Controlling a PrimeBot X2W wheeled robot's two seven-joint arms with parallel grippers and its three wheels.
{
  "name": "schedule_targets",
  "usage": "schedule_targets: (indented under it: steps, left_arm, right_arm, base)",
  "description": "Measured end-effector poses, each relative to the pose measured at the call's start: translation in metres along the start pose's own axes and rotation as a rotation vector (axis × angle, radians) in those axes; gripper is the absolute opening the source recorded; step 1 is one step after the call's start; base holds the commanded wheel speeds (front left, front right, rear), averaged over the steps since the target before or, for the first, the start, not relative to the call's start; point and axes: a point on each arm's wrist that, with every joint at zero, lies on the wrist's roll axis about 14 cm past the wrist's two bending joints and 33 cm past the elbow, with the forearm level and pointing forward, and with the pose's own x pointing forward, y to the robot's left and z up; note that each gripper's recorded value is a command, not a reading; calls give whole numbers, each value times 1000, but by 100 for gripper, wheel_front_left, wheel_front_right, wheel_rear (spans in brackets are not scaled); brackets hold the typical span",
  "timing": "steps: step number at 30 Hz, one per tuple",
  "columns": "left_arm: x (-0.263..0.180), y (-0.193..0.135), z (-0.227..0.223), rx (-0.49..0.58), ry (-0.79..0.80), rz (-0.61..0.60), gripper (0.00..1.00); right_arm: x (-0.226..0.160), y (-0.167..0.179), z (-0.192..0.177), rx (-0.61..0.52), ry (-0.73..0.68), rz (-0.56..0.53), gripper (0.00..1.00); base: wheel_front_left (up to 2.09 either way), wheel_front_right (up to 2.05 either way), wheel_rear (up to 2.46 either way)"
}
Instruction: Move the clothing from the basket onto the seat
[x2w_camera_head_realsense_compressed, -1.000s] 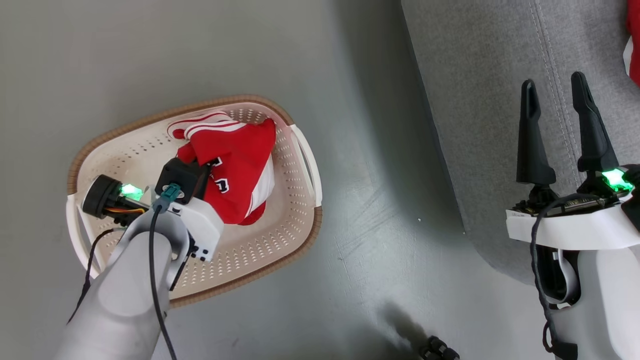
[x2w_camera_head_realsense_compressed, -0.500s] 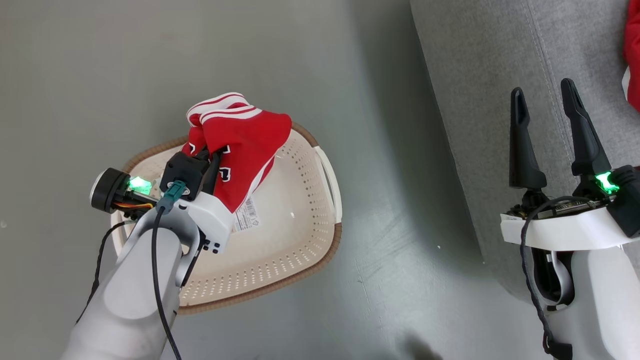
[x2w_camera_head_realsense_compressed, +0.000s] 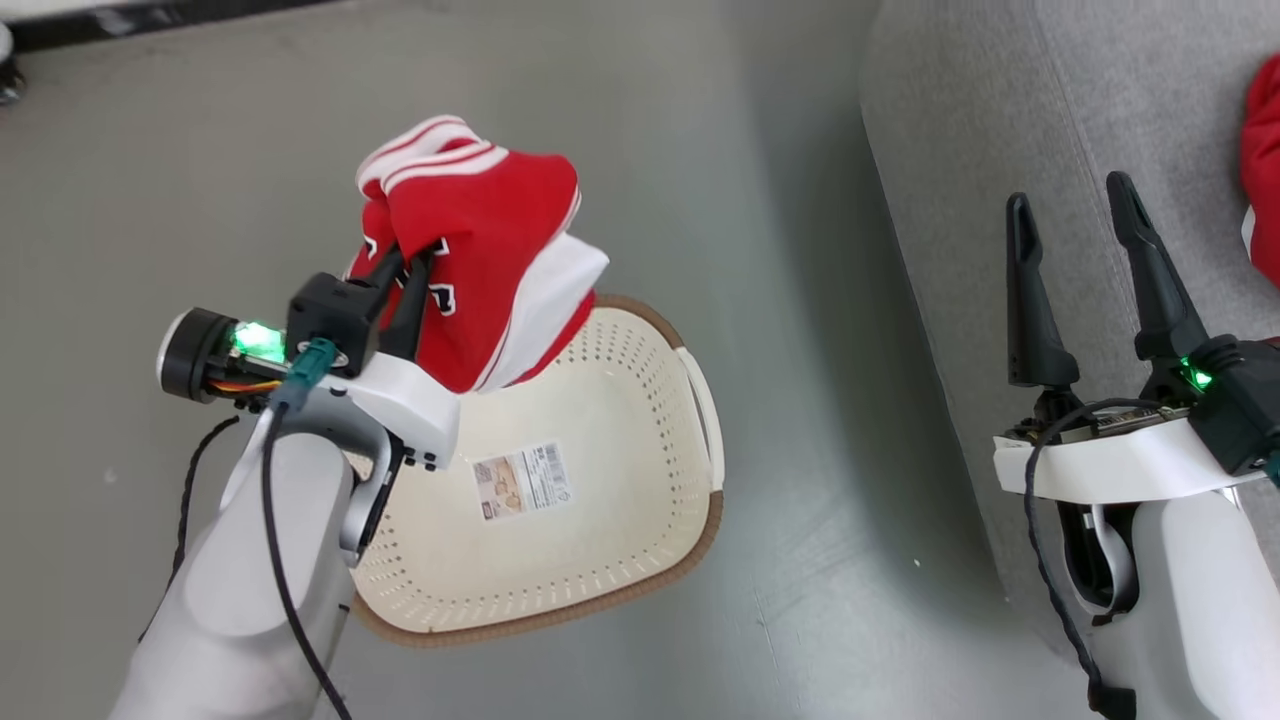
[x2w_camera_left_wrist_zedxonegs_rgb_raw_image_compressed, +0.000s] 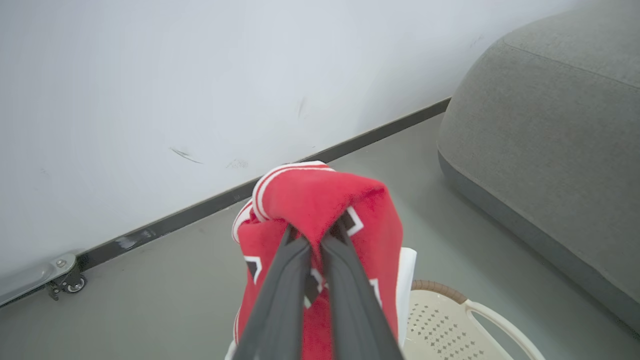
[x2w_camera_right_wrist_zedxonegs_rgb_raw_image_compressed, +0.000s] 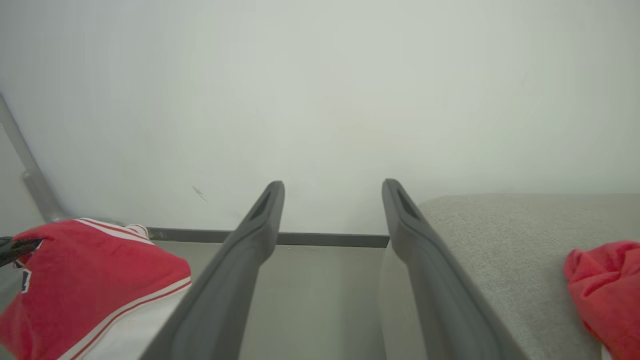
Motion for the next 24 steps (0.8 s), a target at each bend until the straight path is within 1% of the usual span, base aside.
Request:
schedule_targets:
  steps: [12, 20, 24]
  left_arm:
    - [-37, 31, 63, -10, -148, 99, 0]
    - [-69, 41, 100, 30, -228, 109, 0]
    - [-82, 39, 120, 56, -272, 94, 0]
  right_arm:
    - [-2, 30, 30, -27, -64, 91, 100]
    - [-10, 60, 43, -48, -84, 196, 100]
    - [-17, 71, 44, -69, -78, 242, 100]
  base:
    - [0, 0, 0]
    - [0, 0, 0]
    - [0, 0, 0]
